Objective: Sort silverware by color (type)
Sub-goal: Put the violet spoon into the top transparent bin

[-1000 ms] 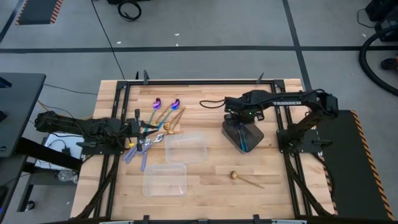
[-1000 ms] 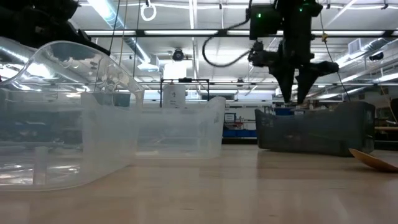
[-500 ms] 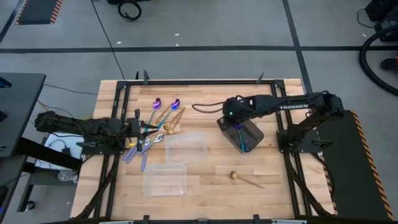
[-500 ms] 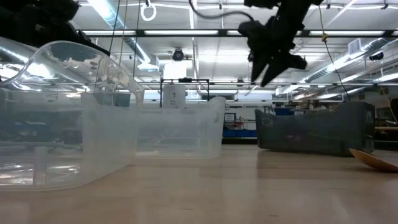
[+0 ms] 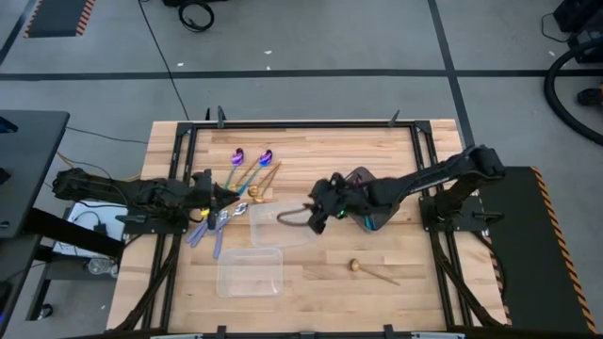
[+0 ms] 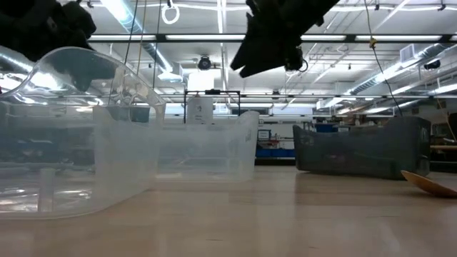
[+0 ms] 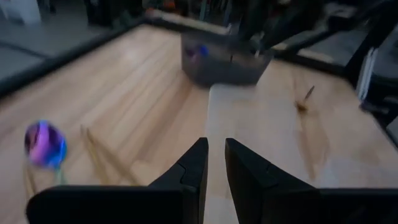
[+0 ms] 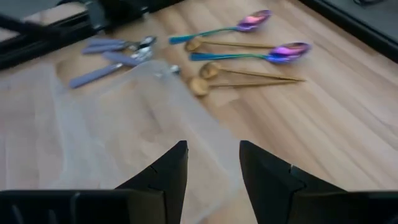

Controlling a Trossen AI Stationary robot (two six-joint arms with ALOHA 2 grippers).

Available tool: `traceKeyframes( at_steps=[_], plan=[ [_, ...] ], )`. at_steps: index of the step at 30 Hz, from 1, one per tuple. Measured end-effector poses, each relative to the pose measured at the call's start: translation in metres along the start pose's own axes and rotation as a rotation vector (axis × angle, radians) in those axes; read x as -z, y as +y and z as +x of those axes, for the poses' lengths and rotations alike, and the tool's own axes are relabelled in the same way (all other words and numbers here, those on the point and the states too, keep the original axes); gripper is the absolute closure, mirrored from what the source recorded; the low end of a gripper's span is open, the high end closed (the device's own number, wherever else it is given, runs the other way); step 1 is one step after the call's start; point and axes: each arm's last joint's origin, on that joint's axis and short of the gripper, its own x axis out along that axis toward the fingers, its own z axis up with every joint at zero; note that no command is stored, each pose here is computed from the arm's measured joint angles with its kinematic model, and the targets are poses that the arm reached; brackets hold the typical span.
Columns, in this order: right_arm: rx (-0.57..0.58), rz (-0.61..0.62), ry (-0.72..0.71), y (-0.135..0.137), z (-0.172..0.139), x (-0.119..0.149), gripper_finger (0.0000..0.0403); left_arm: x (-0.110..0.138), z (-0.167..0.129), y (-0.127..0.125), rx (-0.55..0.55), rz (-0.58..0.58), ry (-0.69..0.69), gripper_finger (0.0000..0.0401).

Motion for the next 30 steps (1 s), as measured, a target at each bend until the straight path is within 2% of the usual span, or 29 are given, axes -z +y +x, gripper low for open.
traceKeyframes(
  at_steps=[7, 11, 15, 17, 21, 24, 30],
  plan=[
    [-0.061, -0.139, -0.055, 0.025, 0.027, 0.017, 0.0247, 0.018, -0.001, 0.006, -0.075, -0.102, 0.175, 0.0339],
    [-0.096, -0.149, -0.096, 0.039, 0.044, 0.029, 0.0247, 0.023, 0.001, 0.007, -0.098, -0.132, 0.237, 0.0339],
    [-0.142, -0.133, -0.145, 0.054, 0.065, 0.047, 0.0247, 0.015, 0.003, 0.003, -0.147, -0.135, 0.325, 0.0339],
    [-0.154, -0.17, -0.163, 0.059, 0.07, 0.053, 0.0247, 0.005, 0.005, 0.0, -0.19, -0.121, 0.363, 0.0339],
    [-0.141, -0.232, -0.21, 0.062, 0.064, 0.048, 0.0247, -0.011, 0.009, -0.006, -0.257, -0.136, 0.447, 0.0339],
    [-0.161, -0.248, -0.223, 0.064, 0.058, 0.044, 0.0247, -0.014, 0.012, -0.01, -0.28, -0.157, 0.584, 0.0339],
    [-0.171, -0.385, -0.238, 0.07, 0.053, 0.046, 0.0247, -0.022, 0.021, -0.019, -0.362, -0.213, 0.783, 0.0339]
  ],
)
